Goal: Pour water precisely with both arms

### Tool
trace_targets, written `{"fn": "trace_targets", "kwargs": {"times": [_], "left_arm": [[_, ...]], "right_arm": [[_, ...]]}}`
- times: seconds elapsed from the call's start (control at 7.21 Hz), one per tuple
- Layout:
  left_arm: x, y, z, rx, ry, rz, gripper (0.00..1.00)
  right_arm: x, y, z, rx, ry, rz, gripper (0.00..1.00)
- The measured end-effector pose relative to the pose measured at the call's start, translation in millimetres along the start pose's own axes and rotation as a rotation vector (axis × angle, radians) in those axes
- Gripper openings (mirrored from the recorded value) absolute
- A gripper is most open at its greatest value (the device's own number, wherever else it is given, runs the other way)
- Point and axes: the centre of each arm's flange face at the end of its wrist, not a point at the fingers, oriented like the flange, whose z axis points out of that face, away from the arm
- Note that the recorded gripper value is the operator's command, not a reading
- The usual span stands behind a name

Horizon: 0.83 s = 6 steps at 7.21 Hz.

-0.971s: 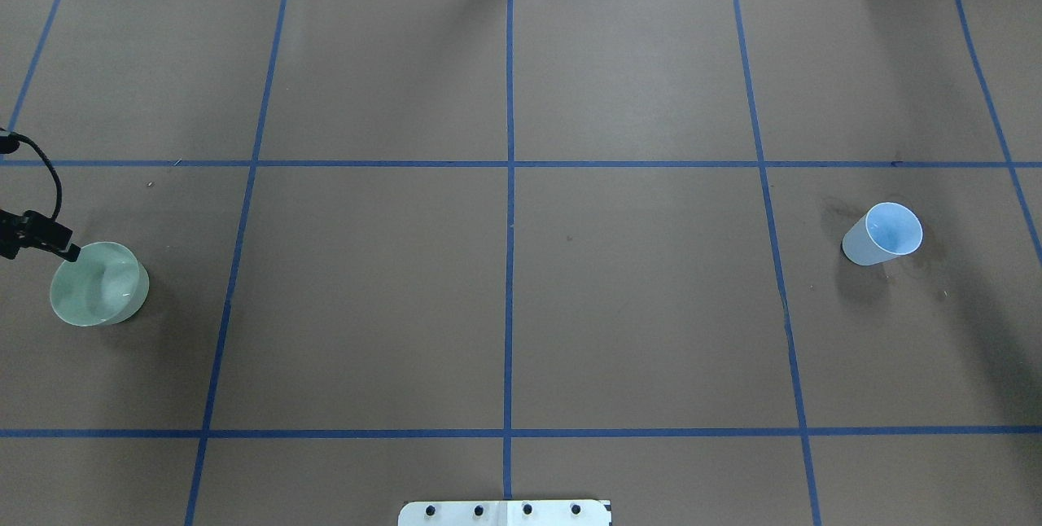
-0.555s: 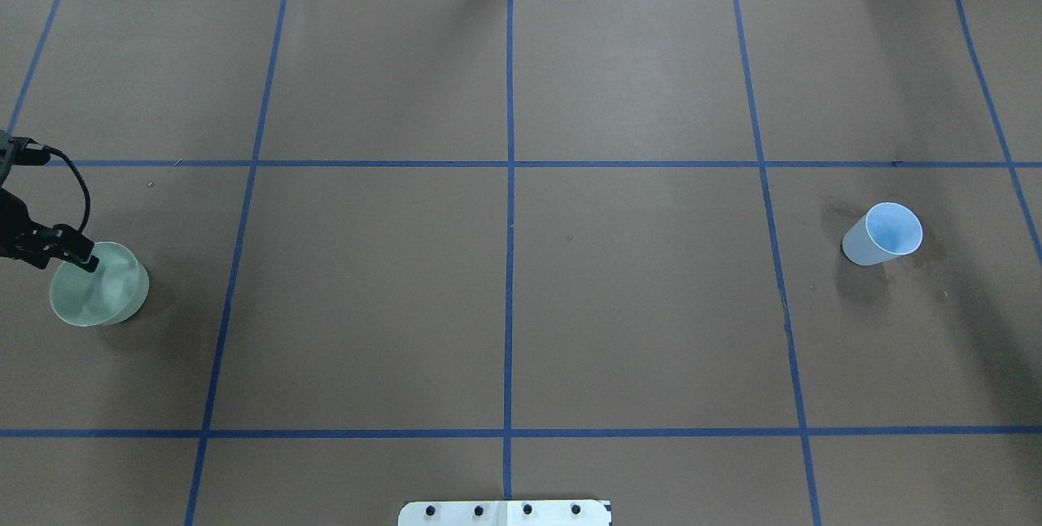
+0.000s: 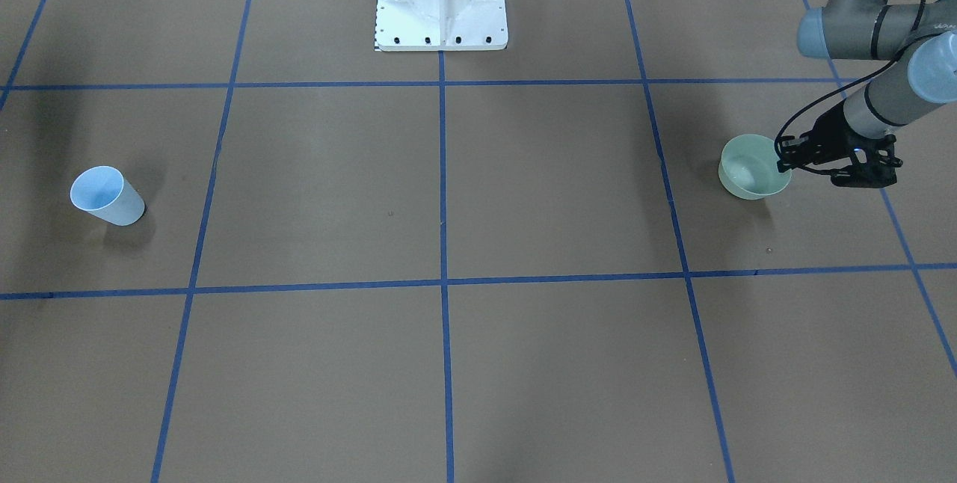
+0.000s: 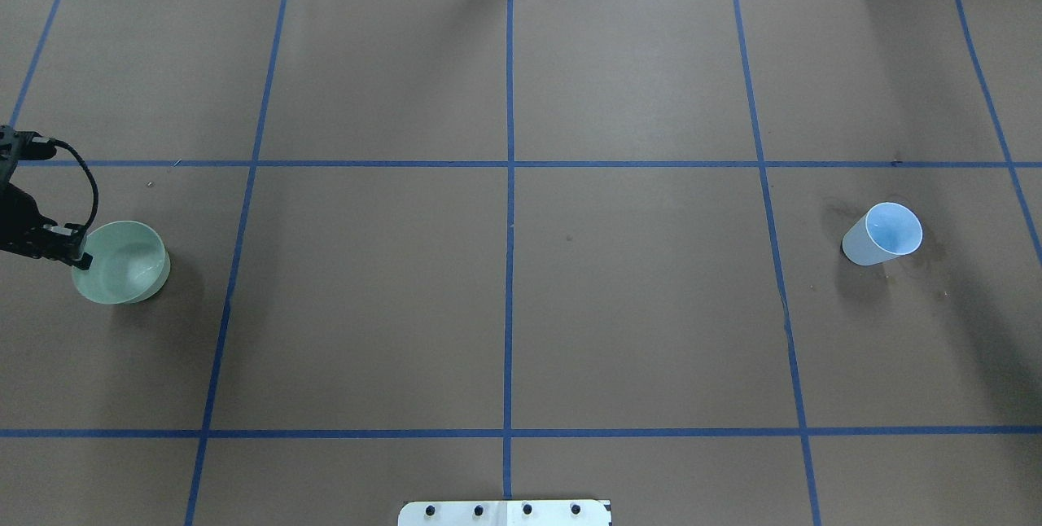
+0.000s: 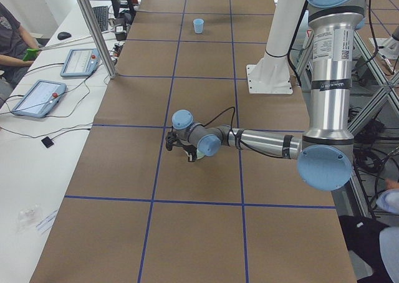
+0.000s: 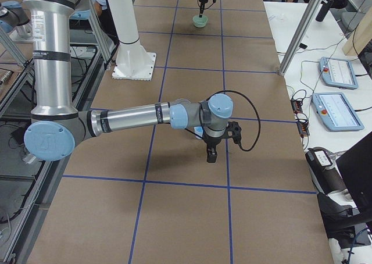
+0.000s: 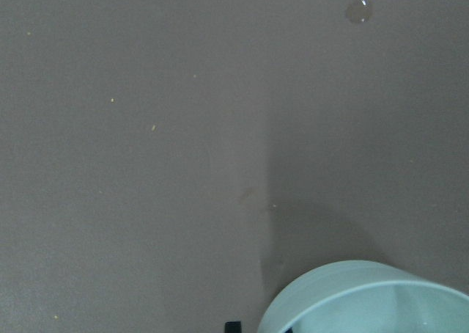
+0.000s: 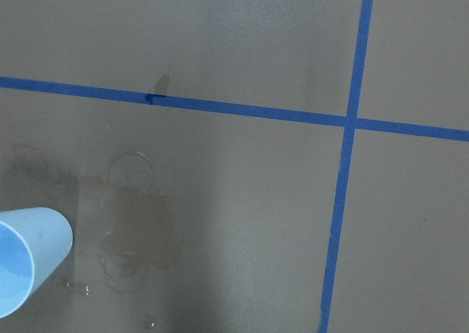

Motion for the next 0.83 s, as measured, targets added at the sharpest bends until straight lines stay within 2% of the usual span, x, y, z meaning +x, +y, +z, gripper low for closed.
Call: {"fn": "trace_targets", "kwargs": {"times": [0.28, 0.55, 0.69, 0.83], "left_arm": [[81.5, -20.7, -23.7, 0.025, 0.093, -0.089, 0.00], [212.9, -25.5, -26.4, 0.000, 0.185, -0.182, 0.00], [287.5, -20.2, -19.4, -0.013, 0.198, -0.225, 0.00], [364.9, -13.4, -10.6, -0.002, 0.174, -0.246, 0.00]], "right_arm": [[-2.0, -0.3, 1.4, -0.002, 0.000, -0.004, 0.99], [-5.1, -1.7, 1.3, 0.010, -0.003, -0.021, 0.99], [-6.0, -2.4, 0.8, 0.018, -0.004, -0.030, 0.99], [-6.3, -2.4, 0.8, 0.021, -0.005, -0.034, 0.99]]}}
